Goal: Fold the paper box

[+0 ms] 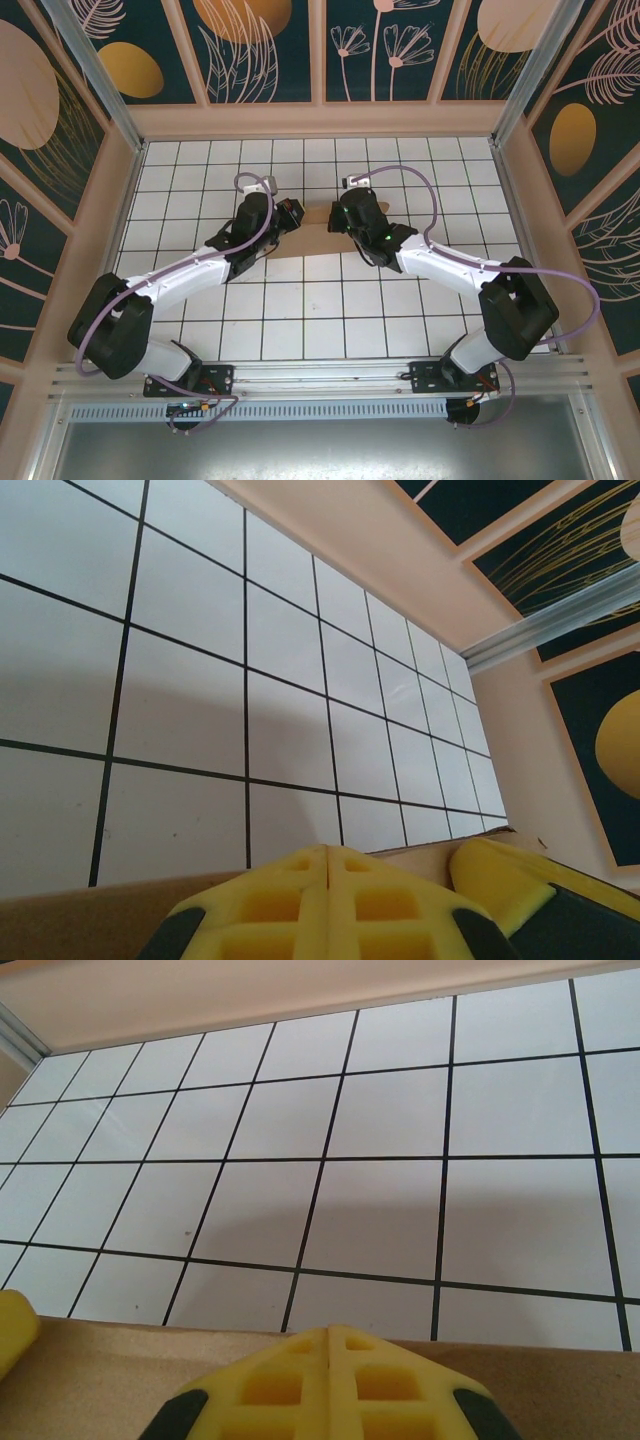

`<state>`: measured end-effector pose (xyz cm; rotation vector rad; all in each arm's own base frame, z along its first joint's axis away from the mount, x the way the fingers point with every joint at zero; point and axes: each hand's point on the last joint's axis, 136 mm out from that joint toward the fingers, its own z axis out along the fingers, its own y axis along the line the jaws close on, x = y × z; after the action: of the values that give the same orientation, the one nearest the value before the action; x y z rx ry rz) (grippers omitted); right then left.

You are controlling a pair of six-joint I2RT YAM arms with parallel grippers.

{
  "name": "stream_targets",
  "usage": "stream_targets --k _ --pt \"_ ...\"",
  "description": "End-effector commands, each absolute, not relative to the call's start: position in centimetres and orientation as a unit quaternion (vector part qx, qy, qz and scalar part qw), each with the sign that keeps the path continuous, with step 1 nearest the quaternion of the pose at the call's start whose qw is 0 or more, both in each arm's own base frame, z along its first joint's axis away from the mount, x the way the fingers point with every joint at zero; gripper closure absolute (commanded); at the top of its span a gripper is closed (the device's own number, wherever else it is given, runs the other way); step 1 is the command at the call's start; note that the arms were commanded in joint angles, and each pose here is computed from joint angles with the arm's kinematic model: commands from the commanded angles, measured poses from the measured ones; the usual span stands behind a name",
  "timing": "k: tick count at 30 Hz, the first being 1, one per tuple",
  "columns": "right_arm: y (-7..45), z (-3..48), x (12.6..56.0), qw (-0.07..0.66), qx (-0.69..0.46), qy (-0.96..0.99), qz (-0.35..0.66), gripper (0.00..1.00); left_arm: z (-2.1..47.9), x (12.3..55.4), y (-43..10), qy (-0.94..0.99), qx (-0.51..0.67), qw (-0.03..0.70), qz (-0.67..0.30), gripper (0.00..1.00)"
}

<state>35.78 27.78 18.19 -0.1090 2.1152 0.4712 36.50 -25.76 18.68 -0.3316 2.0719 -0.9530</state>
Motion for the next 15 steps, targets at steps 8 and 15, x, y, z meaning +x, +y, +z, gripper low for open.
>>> stream_targets --k 8,15 --pt "23.3 20.5 34.9 0.437 -0.044 0.879 0.186 0.48 16.0 35.9 -24.8 0.843 -0.135 0.391 -0.345 1.0" --pt "20.4 19.0 34.9 0.407 -0.023 0.891 0.201 0.34 14.8 35.4 -24.9 0.856 -0.119 0.376 -0.335 1.0"
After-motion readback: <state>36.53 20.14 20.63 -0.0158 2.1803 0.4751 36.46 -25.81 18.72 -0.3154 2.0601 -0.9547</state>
